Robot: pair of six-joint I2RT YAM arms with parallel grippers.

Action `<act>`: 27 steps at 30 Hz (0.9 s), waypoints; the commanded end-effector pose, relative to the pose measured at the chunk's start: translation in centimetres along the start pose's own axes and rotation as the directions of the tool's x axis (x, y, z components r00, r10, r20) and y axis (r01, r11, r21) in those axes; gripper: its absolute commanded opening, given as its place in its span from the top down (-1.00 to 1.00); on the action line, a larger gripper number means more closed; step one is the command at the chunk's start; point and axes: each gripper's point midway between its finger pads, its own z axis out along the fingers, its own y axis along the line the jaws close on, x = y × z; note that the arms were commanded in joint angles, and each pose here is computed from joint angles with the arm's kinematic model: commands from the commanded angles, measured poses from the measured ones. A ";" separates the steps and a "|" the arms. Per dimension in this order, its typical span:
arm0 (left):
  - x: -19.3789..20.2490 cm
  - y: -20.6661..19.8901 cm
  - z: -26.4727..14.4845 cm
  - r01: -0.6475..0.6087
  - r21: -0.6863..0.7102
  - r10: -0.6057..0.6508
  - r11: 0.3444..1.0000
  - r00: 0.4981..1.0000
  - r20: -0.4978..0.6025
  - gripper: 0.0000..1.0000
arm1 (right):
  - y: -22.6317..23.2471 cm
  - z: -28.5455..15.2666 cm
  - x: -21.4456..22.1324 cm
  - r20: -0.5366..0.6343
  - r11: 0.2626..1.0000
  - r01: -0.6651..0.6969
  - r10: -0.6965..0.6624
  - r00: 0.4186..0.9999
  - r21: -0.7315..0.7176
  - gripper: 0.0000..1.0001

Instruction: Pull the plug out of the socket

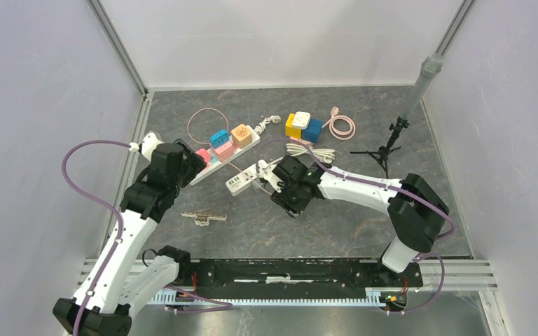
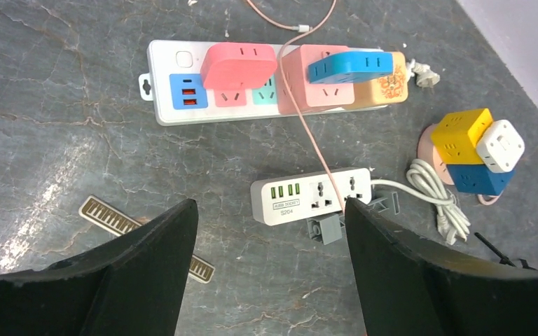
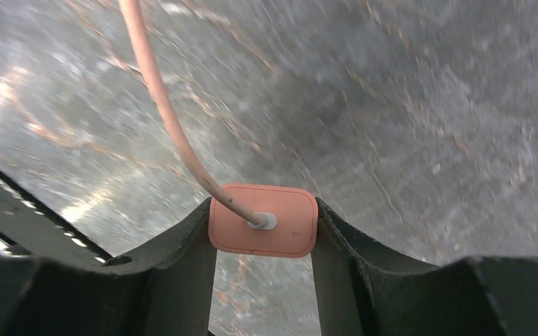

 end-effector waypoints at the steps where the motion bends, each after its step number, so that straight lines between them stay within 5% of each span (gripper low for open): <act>1: -0.7 -0.2 0.1 -0.005 -0.015 0.005 1.000 1.000 0.018 -0.68 | -2.1 -1.9 4.4 -0.142 0.989 -0.001 0.022 0.990 0.146 1.00; 9: -0.4 -0.3 0.6 0.000 -0.024 0.000 1.000 1.000 0.007 -0.73 | -3.4 -3.1 9.5 -0.272 0.971 0.040 0.026 0.962 0.237 0.78; 14: -0.5 -0.2 0.6 0.003 -0.029 -0.002 1.000 1.000 0.013 -0.75 | -3.9 -3.0 9.9 -0.269 0.964 0.046 0.027 0.963 0.263 0.14; 19: -1.0 -0.3 0.4 -0.011 -0.026 0.012 1.000 1.000 0.025 -0.86 | -3.0 -4.0 5.7 -0.108 0.977 0.006 0.018 0.994 0.213 -0.95; 27: -2.0 -0.7 -0.2 -0.092 -0.027 0.093 0.995 0.995 0.023 -1.00 | -1.7 -9.5 -4.5 0.326 0.990 -0.037 -0.011 0.945 0.140 -0.96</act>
